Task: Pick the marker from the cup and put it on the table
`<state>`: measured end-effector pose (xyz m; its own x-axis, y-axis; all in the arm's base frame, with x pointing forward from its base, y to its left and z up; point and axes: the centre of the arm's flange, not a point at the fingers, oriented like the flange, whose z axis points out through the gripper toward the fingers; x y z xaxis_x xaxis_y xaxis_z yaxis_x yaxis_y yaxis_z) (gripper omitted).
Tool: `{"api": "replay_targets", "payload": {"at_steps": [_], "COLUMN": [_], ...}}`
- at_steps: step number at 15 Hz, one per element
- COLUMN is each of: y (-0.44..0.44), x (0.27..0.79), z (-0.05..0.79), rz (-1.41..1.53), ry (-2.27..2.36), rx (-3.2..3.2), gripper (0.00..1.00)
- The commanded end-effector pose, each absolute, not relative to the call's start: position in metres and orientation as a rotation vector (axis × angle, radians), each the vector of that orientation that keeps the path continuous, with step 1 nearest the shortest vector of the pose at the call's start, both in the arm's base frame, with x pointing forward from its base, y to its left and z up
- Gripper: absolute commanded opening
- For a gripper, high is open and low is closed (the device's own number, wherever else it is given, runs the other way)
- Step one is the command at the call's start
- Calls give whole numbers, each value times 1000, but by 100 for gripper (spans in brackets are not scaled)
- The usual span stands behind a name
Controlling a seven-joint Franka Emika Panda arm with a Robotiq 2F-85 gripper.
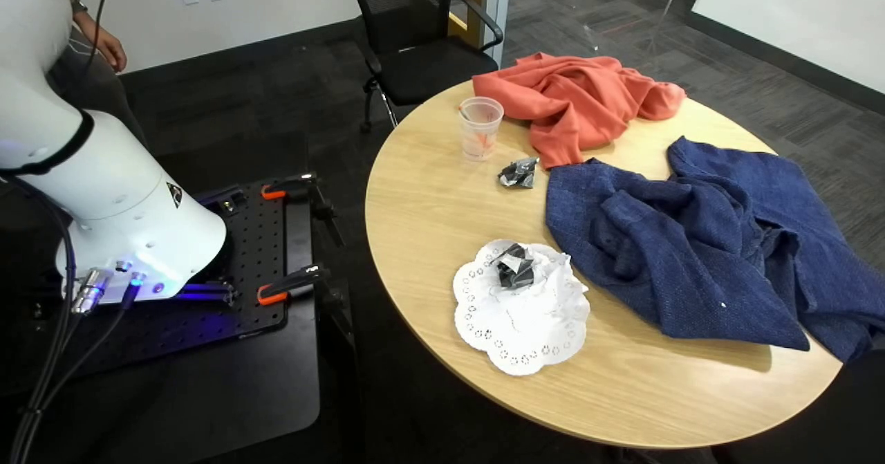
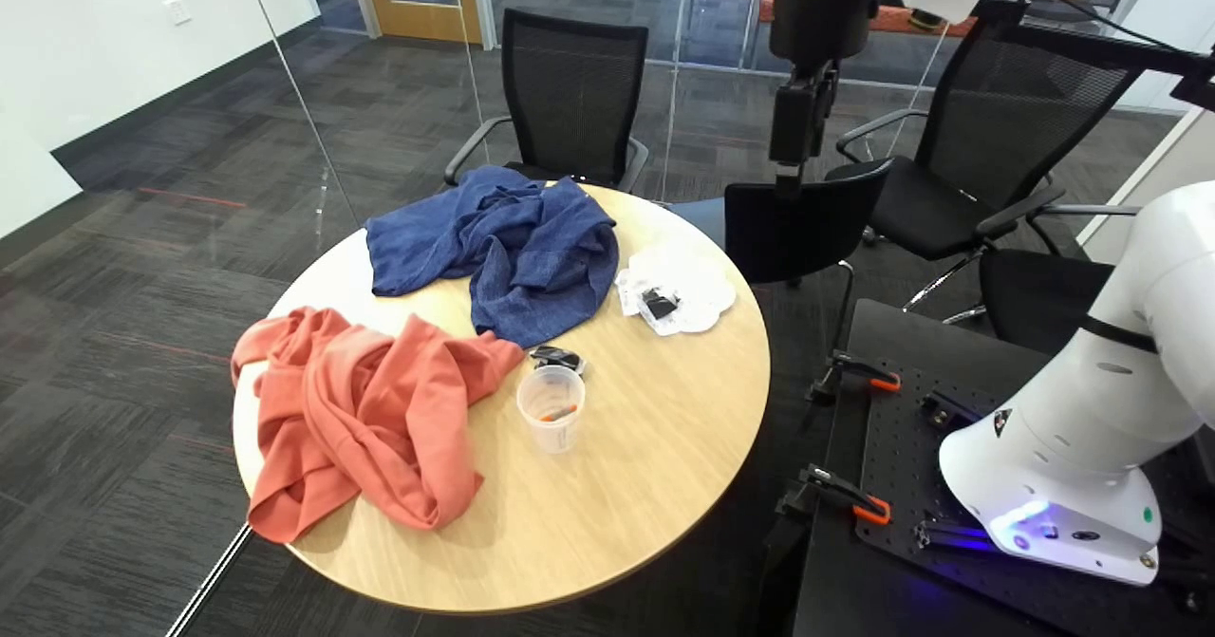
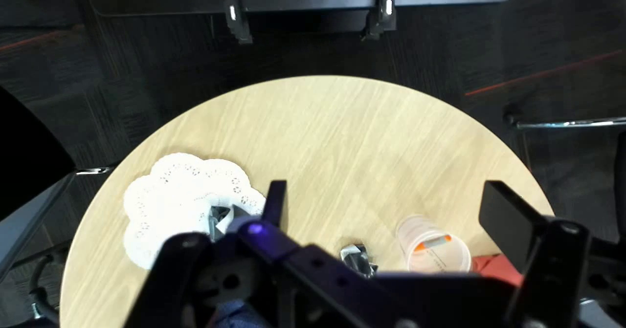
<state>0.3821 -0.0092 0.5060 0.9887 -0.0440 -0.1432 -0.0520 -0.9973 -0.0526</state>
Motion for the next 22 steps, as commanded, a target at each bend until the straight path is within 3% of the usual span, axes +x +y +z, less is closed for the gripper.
{"api": "replay_targets", "payload": {"at_steps": [1,7,22], "y": [19,54,85], "x": [417,451,466], "z": [503,489,462], "rz": [144,55,97], "ry": [212,321,293], "rx": [-3047,-3032,-3070], "gripper": [100,100,100]}}
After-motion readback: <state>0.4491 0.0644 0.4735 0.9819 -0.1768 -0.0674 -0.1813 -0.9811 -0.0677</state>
